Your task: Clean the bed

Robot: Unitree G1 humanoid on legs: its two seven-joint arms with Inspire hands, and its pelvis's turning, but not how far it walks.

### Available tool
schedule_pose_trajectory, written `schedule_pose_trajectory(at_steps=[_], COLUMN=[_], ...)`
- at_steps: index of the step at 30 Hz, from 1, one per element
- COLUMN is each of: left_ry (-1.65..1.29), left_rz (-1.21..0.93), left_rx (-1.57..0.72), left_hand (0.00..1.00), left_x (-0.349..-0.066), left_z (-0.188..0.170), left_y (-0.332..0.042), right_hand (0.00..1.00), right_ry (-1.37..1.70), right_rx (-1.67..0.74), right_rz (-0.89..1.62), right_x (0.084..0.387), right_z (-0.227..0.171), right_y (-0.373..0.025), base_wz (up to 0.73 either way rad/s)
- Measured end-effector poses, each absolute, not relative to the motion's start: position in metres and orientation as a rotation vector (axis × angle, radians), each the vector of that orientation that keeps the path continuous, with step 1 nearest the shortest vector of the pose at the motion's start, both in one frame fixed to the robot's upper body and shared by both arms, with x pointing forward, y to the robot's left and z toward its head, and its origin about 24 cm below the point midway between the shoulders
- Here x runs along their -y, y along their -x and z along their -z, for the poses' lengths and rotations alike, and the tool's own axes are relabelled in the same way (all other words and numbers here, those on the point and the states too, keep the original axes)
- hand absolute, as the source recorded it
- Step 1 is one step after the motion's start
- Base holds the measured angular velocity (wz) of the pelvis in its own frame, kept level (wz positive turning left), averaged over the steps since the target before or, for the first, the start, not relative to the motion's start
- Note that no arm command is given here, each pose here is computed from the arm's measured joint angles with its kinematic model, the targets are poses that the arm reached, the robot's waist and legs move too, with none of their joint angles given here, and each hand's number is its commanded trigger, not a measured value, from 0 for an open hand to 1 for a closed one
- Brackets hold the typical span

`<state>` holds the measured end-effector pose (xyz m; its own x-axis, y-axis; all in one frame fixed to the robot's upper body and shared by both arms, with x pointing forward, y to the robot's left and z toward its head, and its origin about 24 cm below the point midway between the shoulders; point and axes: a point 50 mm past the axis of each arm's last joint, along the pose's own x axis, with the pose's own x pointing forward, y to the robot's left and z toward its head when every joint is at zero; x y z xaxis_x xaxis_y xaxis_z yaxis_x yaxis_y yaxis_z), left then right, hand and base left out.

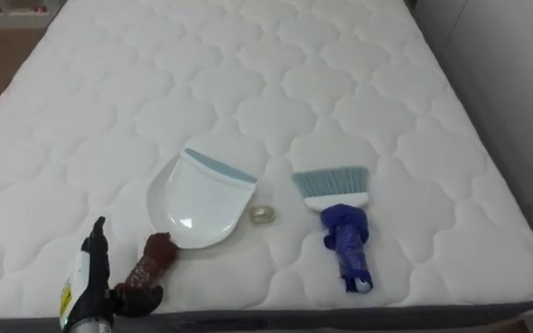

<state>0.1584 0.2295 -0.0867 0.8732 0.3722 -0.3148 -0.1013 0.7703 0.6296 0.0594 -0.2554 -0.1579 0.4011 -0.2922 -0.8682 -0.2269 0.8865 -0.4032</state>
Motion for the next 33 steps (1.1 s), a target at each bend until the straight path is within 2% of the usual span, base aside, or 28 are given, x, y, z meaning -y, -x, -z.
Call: schedule_pose_trajectory(at_steps=[8, 21, 28, 33], left_ry=[-0.623, -0.564, -0.494, -0.482], left_rz=[-0.222, -0.283, -0.364, -0.410], left_rx=[-0.463, -0.446, -0.466, -0.404], left_hand=[0.00, 0.00, 0.00, 0.00], left_x=[-0.220, -0.223, -0.227, -0.227], left_z=[0.093, 0.083, 0.081, 0.067], left_y=[-0.180, -0.220, -0.230, -0.249], right_hand=[0.00, 0.00, 0.00, 0.00], right_ry=[0.468, 0.460, 0.489, 0.501], right_rx=[-1.142, -1.088, -1.062, -1.034], right_rz=[-0.013, -0.005, -0.004, 0.018], right_x=[0.247, 0.245, 0.243, 0.243], right_z=[0.157, 0.151, 0.148, 0.144], right_y=[-0.081, -0.117, -0.127, -0.142], base_wz=[0.00, 0.01, 0.00, -0.05])
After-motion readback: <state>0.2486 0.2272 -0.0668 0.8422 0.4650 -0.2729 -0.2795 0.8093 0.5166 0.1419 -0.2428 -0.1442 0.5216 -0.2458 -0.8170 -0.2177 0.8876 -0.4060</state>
